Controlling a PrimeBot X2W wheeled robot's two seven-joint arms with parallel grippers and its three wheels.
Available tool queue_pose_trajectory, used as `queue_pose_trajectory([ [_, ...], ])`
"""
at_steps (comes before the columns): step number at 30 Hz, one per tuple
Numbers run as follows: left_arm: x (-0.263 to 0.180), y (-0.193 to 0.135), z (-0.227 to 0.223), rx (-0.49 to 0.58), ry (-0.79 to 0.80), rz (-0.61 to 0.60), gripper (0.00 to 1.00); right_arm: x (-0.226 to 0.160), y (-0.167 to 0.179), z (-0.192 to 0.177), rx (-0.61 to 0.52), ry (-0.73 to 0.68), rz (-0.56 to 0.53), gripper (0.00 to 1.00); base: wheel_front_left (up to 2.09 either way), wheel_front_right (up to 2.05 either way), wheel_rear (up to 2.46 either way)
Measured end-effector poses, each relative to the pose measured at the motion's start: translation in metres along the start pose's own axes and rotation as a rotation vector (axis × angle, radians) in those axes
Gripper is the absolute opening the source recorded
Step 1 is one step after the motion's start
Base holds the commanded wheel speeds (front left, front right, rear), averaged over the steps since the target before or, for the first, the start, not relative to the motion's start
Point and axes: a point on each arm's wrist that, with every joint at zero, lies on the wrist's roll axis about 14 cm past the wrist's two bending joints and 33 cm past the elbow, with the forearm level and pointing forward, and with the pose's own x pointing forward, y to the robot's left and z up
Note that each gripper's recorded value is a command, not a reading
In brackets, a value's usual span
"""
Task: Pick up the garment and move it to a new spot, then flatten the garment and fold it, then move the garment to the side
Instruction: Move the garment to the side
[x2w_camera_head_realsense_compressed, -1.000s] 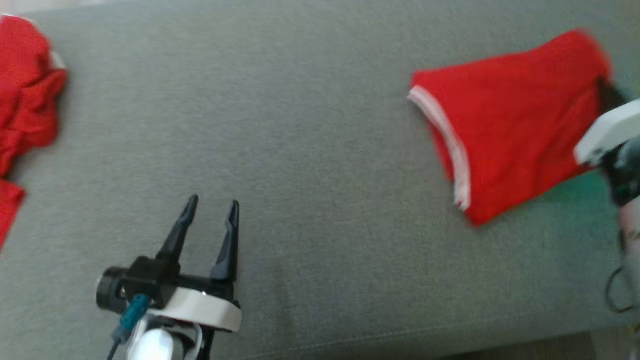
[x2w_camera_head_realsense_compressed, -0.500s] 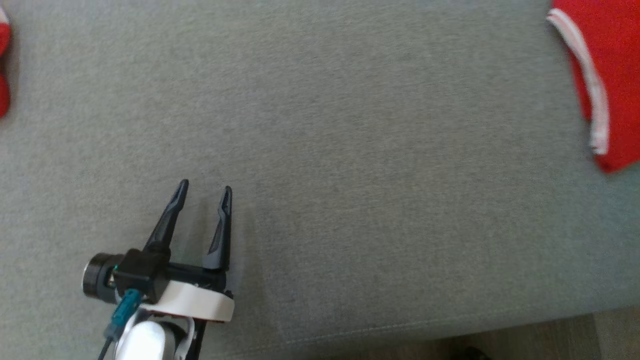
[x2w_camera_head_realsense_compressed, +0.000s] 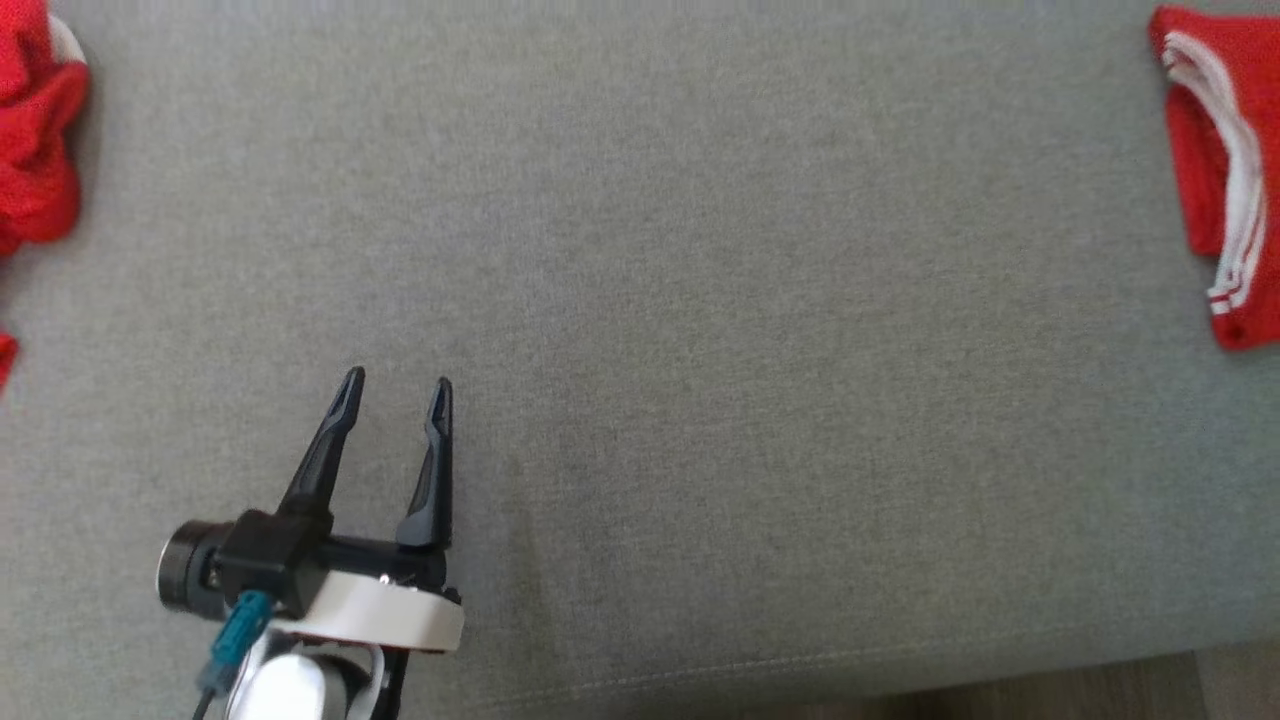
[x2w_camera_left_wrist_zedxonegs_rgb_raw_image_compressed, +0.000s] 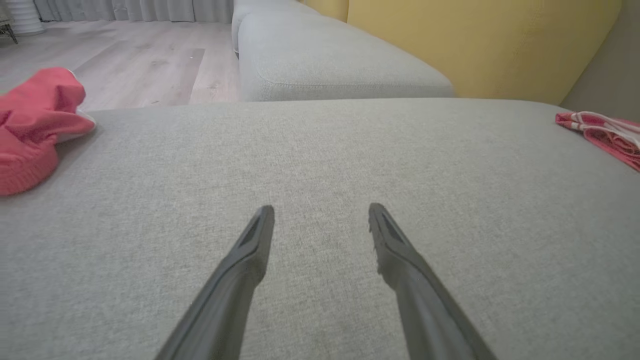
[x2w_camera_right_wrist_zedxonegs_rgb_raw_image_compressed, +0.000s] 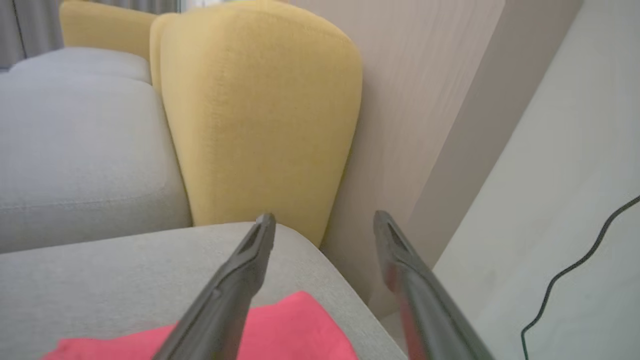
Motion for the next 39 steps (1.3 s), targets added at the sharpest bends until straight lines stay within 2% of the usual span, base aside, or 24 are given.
queue_pose_trajectory([
  [8,-0.010,0.001,0.028,-0.051,-0.076,0.044,1.00,-0.052,0.036,0.044,0.068,-0.180,0.095,1.00,0.00,0.00,0.00],
  [13,-0.025,0.001,0.042,-0.070,-0.112,0.066,1.00,-0.105,0.056,0.043,0.126,-0.223,0.182,1.00,0.00,0.00,0.00],
  [17,-0.047,0.005,0.040,-0.066,-0.104,0.098,1.00,-0.148,0.066,0.024,0.146,-0.199,0.254,1.00,0.00,0.00,0.00],
  [22,-0.064,0.016,0.047,-0.055,-0.132,0.139,1.00,-0.191,0.095,0.009,0.235,-0.156,0.360,1.00,0.00,0.00,0.00],
  [31,-0.091,0.031,0.043,-0.054,-0.131,0.198,1.00,-0.263,0.151,-0.034,0.258,-0.012,0.585,1.00,0.00,0.00,0.00],
  [39,-0.099,0.034,0.028,-0.058,-0.089,0.213,1.00,-0.280,0.160,-0.038,0.272,0.007,0.633,1.00,0.00,0.00,0.00],
])
